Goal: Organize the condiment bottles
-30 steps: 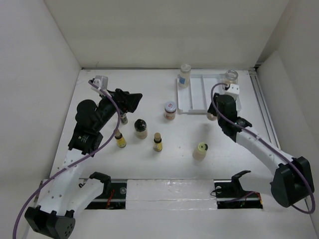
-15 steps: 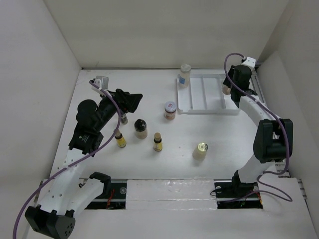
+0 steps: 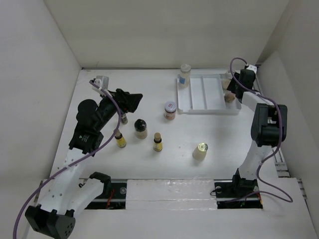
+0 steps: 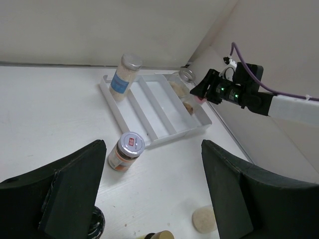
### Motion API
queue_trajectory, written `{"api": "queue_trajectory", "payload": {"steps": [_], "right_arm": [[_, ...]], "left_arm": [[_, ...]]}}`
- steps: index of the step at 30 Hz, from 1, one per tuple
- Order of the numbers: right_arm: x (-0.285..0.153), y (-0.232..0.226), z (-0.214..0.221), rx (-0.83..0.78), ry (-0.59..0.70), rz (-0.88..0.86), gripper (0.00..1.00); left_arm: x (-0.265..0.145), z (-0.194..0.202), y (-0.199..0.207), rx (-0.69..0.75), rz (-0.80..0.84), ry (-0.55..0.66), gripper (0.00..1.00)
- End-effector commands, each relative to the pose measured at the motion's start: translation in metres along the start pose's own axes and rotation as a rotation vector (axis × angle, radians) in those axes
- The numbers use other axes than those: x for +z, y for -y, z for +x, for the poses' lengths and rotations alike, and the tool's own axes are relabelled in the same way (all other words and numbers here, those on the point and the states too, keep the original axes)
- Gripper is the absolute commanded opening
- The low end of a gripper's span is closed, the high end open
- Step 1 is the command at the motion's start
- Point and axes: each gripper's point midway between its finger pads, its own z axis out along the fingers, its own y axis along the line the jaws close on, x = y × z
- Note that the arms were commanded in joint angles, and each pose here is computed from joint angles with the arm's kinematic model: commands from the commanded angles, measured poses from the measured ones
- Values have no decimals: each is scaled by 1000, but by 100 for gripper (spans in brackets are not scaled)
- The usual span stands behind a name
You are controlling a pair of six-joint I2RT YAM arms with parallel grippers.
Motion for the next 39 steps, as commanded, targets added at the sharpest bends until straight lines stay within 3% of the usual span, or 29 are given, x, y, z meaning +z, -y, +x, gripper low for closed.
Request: {"api": "queue_trajectory", "payload": {"steps": [1, 4, 8, 12, 13, 17, 21, 25, 27, 30, 32, 33, 34, 35, 37, 39], "right_arm": [[1, -18, -47, 32, 103, -76, 46], [10, -19, -52, 34, 113, -67, 50], [10, -17, -53, 24, 115, -58, 70], [10, -16, -53, 15, 116, -57, 80], [7, -17, -57, 16, 126, -60, 87], [-16, -17, -71, 22, 159, -69, 90], [-74, -21, -80, 32, 242, -26, 87], [-141, -58, -51, 35, 287, -113, 85], [-178, -92, -16, 7, 269, -241, 71], [-234, -135, 31, -67, 201, -470, 35], [-265, -141, 58, -107, 162, -545, 42], [-284, -145, 82, -162, 114, -599, 53], [-301, -134, 93, -171, 112, -626, 78], [-310, -129, 106, -196, 79, -643, 89], [-328, -110, 138, -226, -59, -642, 99], [-339, -101, 157, -237, -154, -648, 99]], "left_arm": [[0, -13, 5, 20, 20, 50, 73], [0, -12, 7, 20, 32, 44, 73], [0, -13, 5, 20, 23, 49, 73], [0, -11, 7, 20, 35, 42, 73], [0, -11, 7, 20, 35, 42, 73], [0, -11, 9, 20, 42, 37, 73], [0, -13, 10, 23, 45, 46, 73], [0, -12, 12, 14, 55, 40, 73], [0, -13, 10, 5, 46, 45, 73], [0, -13, 10, 5, 46, 45, 73], [0, -10, 2, -3, 2, 42, 73], [0, -11, 0, -4, -6, 47, 73], [0, -11, 0, -4, -6, 47, 73], [0, -11, 0, -4, -6, 47, 75], [2, -14, 1, -3, -6, 48, 84], [4, -8, -4, -19, -27, 29, 92]]}}
